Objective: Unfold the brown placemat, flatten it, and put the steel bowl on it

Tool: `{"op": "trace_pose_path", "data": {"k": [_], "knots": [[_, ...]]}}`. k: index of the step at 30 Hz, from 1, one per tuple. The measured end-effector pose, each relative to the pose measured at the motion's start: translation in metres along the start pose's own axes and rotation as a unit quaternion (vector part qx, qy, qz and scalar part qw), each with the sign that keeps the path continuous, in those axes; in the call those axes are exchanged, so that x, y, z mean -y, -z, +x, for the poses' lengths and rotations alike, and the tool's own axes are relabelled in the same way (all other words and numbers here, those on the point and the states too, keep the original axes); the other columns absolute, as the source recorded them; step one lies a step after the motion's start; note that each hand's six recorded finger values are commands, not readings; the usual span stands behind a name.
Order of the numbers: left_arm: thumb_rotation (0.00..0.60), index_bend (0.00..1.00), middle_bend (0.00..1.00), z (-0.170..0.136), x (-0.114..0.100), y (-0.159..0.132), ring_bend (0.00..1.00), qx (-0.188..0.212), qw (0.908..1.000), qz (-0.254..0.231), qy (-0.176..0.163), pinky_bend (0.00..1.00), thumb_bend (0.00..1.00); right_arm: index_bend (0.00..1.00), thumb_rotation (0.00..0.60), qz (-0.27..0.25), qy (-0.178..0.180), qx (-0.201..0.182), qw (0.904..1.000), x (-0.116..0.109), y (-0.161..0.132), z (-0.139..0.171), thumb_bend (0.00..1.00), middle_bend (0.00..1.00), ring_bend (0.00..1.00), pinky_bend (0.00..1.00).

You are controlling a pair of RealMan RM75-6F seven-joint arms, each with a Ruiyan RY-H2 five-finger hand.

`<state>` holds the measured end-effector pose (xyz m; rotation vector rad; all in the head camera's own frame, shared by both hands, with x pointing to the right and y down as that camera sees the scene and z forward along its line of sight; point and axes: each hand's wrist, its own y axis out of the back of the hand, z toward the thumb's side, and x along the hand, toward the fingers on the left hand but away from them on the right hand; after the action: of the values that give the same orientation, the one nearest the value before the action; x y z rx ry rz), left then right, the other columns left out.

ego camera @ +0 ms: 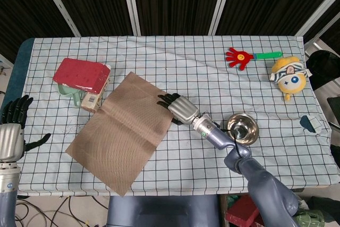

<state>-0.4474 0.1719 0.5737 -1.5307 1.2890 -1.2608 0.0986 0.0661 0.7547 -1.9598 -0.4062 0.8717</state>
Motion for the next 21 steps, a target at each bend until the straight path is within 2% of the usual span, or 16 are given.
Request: {"op": "trace_pose_path", "data": {"k": [10, 21], "knots": [[0.6, 0.07, 0.03, 0.0002, 0.0001, 0.0004, 0.02, -0.003, 1.0, -0.003, 0.0, 0.03, 0.0, 0.52, 0.6, 0.002, 0.001, 0.0, 1.0, 0.0025, 0.0008, 0.0038, 0.31, 0.23, 0.17, 0.21], [0.6, 0.07, 0.03, 0.0003, -0.0001, 0.0005, 0.02, -0.003, 1.0, -0.004, 0.0, 0.03, 0.0, 0.57, 0.6, 0.001, 0.002, -0.002, 1.0, 0.0036, -0.0006, 0.0038, 0.32, 0.26, 0.17, 0.21]]}}
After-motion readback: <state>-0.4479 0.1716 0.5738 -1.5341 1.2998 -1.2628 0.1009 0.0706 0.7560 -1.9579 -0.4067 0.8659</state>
